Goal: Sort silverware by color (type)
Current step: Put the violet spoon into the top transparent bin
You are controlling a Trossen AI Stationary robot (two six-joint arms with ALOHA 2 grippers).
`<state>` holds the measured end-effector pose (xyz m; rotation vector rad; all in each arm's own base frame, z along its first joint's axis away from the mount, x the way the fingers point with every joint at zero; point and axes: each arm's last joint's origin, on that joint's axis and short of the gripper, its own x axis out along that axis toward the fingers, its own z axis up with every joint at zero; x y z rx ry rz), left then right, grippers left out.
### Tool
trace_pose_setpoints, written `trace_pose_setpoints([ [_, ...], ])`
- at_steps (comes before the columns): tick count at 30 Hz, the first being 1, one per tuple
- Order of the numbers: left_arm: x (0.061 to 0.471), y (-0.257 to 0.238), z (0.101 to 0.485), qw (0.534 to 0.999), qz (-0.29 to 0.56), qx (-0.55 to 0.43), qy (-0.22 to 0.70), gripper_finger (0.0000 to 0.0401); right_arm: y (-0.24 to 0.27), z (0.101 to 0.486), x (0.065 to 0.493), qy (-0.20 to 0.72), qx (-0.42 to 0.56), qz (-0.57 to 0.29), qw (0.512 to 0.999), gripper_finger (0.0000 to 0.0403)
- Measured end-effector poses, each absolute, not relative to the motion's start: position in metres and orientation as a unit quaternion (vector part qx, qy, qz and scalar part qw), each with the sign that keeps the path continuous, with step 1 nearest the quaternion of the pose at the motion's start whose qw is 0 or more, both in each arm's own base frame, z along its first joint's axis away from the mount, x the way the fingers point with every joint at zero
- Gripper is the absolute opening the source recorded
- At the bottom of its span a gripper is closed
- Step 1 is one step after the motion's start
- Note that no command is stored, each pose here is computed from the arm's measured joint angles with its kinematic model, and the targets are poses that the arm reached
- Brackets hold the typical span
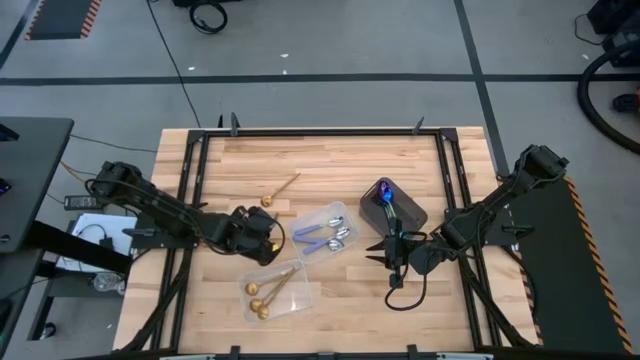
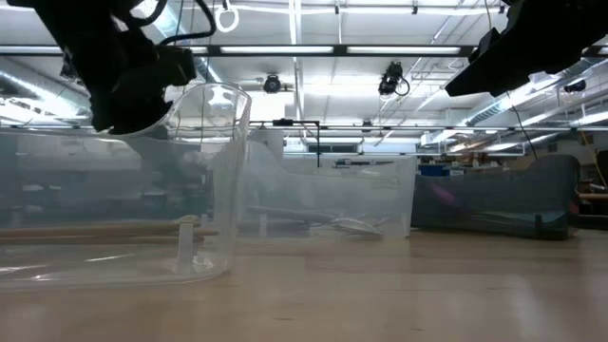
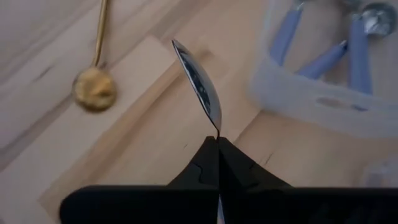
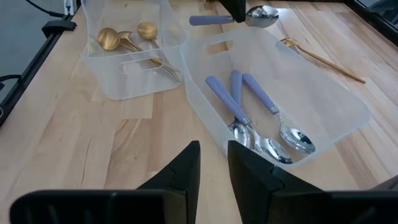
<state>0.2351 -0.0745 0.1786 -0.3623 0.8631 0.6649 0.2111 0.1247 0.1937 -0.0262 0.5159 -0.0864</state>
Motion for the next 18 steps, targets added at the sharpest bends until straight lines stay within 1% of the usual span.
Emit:
trace_pose_setpoints([
  [9, 0.251, -0.079, 0.206, 0.867, 0.289, -0.135, 0.382, 0.0001, 0.125, 0.194, 0.211, 0.254, -0.012, -0.041, 0.966, 0.0092],
  [18, 0.272, -0.081, 0.234, 0.895, 0.257, -0.120, 0.344, 0.0001, 0.125, 0.194, 0.211, 0.254, -0.012, -0.041, 0.966, 0.0092],
])
